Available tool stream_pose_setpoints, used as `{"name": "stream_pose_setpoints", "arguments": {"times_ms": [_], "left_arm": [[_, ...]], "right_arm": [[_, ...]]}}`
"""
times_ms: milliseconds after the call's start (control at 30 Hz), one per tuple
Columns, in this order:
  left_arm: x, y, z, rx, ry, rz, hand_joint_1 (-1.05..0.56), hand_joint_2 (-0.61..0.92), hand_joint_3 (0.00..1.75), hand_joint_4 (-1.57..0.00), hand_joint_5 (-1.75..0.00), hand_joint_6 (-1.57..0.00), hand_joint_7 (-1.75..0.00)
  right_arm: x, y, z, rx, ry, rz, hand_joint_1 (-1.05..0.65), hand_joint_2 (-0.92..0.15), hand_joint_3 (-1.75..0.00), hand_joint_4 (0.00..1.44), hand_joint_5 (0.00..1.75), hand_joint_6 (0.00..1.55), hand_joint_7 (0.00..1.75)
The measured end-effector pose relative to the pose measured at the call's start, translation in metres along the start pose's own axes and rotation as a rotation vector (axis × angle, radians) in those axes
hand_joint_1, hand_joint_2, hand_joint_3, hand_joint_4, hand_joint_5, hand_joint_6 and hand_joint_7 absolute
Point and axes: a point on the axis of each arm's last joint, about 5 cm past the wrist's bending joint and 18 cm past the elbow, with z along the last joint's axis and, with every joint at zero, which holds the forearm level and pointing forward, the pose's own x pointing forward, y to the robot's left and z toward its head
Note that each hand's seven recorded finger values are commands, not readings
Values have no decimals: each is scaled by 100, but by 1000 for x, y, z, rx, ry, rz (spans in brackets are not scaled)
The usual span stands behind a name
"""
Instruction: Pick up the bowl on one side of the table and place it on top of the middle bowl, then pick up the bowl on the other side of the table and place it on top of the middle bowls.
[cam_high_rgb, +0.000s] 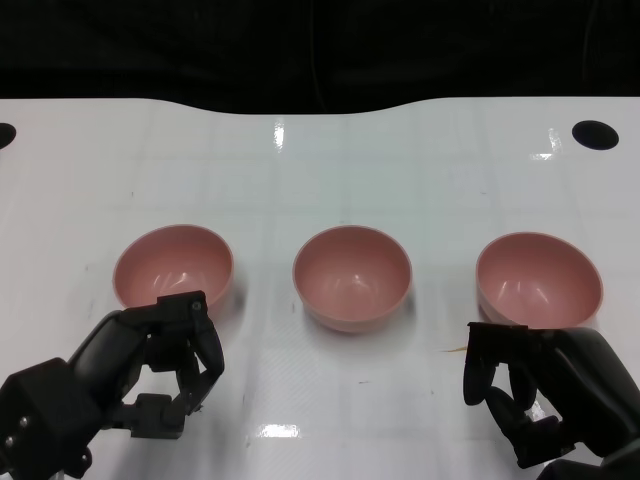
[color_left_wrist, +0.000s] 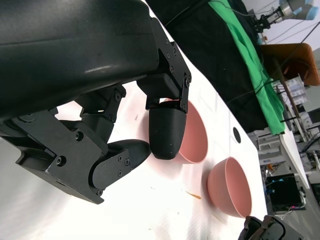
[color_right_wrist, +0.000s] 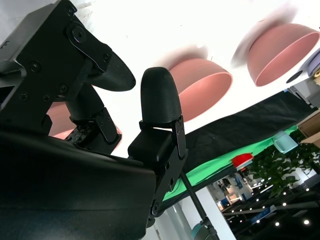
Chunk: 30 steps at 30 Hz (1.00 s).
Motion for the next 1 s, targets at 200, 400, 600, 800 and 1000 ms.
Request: {"name": "stream_pose_setpoints", "arguments": {"times_ms": [200, 400, 600, 800, 1000], "left_arm": [[0, 0, 3, -24, 16, -1, -13, 54, 111, -76, -175, -66, -166], [-5, -2, 4, -69, 58, -5, -9, 50, 111, -73, -175, -63, -166], [-6, -3, 10, -16, 83, -18, -10, 56, 104, -69, -175, -60, -171], [-6, -3, 11, -26, 107, -17, -8, 57, 106, -69, -175, -60, -170], [-5, -1, 15, -24, 127, -19, -6, 56, 107, -68, -175, -59, -169]], "right_arm": [[-1, 0, 1, 5, 3, 4, -7, -19, -152, 93, 175, 82, 153], [-2, -2, 4, 3, 12, 7, -8, -20, -152, 92, 175, 81, 154], [-3, -3, 6, 6, 22, 22, -7, -20, -151, 92, 175, 81, 154], [-2, -3, 7, 5, 21, 24, -7, -20, -151, 93, 175, 81, 155], [-1, -4, 7, 7, 18, 25, -8, -20, -152, 93, 175, 81, 152]]}}
